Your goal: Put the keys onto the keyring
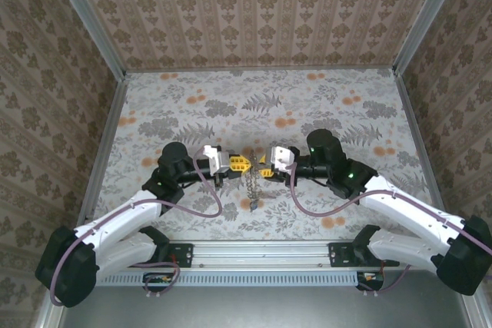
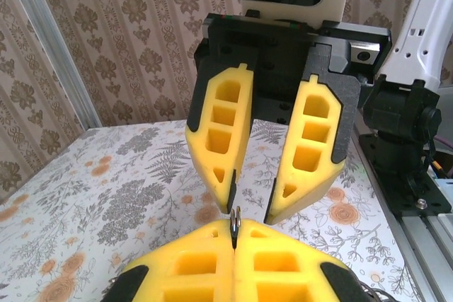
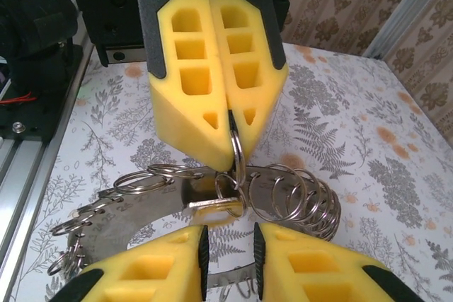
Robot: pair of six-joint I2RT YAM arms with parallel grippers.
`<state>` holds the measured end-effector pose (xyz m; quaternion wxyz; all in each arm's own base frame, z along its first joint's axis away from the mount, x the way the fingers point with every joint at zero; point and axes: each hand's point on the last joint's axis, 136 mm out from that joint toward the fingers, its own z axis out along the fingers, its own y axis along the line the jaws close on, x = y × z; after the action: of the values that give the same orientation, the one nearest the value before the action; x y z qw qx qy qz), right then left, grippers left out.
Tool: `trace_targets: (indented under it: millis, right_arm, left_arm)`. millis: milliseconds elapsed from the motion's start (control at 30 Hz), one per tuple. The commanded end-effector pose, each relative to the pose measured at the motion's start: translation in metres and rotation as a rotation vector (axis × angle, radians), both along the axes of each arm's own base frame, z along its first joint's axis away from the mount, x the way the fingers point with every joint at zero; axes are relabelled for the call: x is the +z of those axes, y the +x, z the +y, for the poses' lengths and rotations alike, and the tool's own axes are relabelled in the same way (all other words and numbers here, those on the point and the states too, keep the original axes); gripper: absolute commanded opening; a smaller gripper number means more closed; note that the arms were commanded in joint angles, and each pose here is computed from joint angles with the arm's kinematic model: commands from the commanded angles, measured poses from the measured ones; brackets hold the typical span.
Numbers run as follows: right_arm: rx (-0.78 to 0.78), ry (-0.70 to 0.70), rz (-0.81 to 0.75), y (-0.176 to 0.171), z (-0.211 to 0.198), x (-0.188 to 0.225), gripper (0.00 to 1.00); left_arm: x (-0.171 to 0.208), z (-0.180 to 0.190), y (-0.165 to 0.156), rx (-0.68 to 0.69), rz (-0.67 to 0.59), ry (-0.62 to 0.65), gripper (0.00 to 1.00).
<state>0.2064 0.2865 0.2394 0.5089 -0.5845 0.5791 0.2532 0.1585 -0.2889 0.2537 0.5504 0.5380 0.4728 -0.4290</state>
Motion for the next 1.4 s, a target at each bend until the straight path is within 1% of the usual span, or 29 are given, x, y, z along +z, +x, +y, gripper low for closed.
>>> trace_targets:
  millis: [0, 167, 233, 333, 367, 467, 567, 600, 800, 867, 900, 967, 1033, 1100, 1133, 1233, 1267, 1300, 1367]
  right_arm:
    - [0.039, 0.031, 0.005, -0.005, 0.004, 0.008, 0.27]
    - [0.051, 0.040, 0.003, -0.001, 0.010, 0.008, 0.25]
    - [0.055, 0.044, 0.001, 0.000, 0.011, 0.010, 0.16]
    - [0.061, 0.047, 0.005, 0.000, 0.013, 0.010, 0.07]
    - [0.061, 0.047, 0.012, 0.001, 0.014, 0.008, 0.06]
    - [0.074, 0.065, 0.035, 0.001, 0.019, 0.005, 0.06]
    - [0.071, 0.080, 0.037, 0.004, 0.022, 0.003, 0.14]
    - [0.070, 0.086, 0.035, 0.004, 0.023, 0.005, 0.15]
    - [0.071, 0.120, 0.030, 0.007, 0.026, 0.012, 0.17]
    - [0.074, 0.127, 0.030, 0.007, 0.027, 0.014, 0.12]
    - [0.072, 0.127, 0.030, 0.007, 0.026, 0.015, 0.07]
    - [0.070, 0.115, 0.030, 0.006, 0.025, 0.014, 0.00]
    - [0.059, 0.086, 0.024, 0.006, 0.021, 0.011, 0.00]
    - [0.038, 0.039, 0.016, 0.008, 0.017, 0.007, 0.00]
    - [0.032, 0.019, 0.011, 0.009, 0.015, 0.006, 0.00]
    - [0.024, -0.059, -0.008, 0.008, 0.010, 0.003, 0.00]
    - [0.023, -0.086, -0.012, 0.007, 0.009, 0.001, 0.00]
    - [0.019, -0.111, -0.020, 0.008, 0.008, 0.001, 0.00]
    - [0.018, -0.157, -0.030, 0.007, 0.007, -0.002, 0.00]
  left_arm:
    - [0.010, -0.004, -0.006, -0.034, -0.021, -0.040, 0.00]
    - [0.011, -0.009, -0.009, -0.059, -0.021, -0.042, 0.00]
    - [0.011, -0.010, -0.009, -0.056, -0.022, -0.043, 0.00]
    - [0.012, -0.011, -0.008, -0.052, -0.023, -0.046, 0.00]
    - [0.013, -0.011, -0.008, -0.051, -0.024, -0.050, 0.00]
    - [0.015, -0.013, -0.009, -0.061, -0.021, -0.064, 0.00]
    - [0.017, -0.014, -0.010, -0.067, -0.024, -0.075, 0.00]
    - [0.019, -0.015, -0.010, -0.066, -0.028, -0.080, 0.00]
    - [0.021, -0.017, -0.011, -0.072, -0.039, -0.087, 0.00]
    - [0.021, -0.017, -0.011, -0.075, -0.038, -0.086, 0.00]
    - [0.020, -0.017, -0.012, -0.075, -0.036, -0.086, 0.00]
    - [0.020, -0.017, -0.010, -0.066, -0.035, -0.085, 0.00]
    - [0.018, -0.016, -0.007, -0.043, -0.032, -0.073, 0.00]
    - [0.011, -0.014, -0.005, -0.015, -0.022, -0.026, 0.01]
    - [0.006, -0.013, -0.003, -0.002, -0.018, 0.007, 0.05]
    - [-0.018, -0.008, -0.004, 0.011, 0.002, 0.148, 0.12]
    - [-0.026, -0.006, -0.006, 0.007, 0.006, 0.207, 0.19]
    - [-0.034, -0.005, -0.007, 0.002, 0.020, 0.262, 0.20]
    - [-0.040, -0.003, -0.008, -0.007, 0.032, 0.329, 0.20]
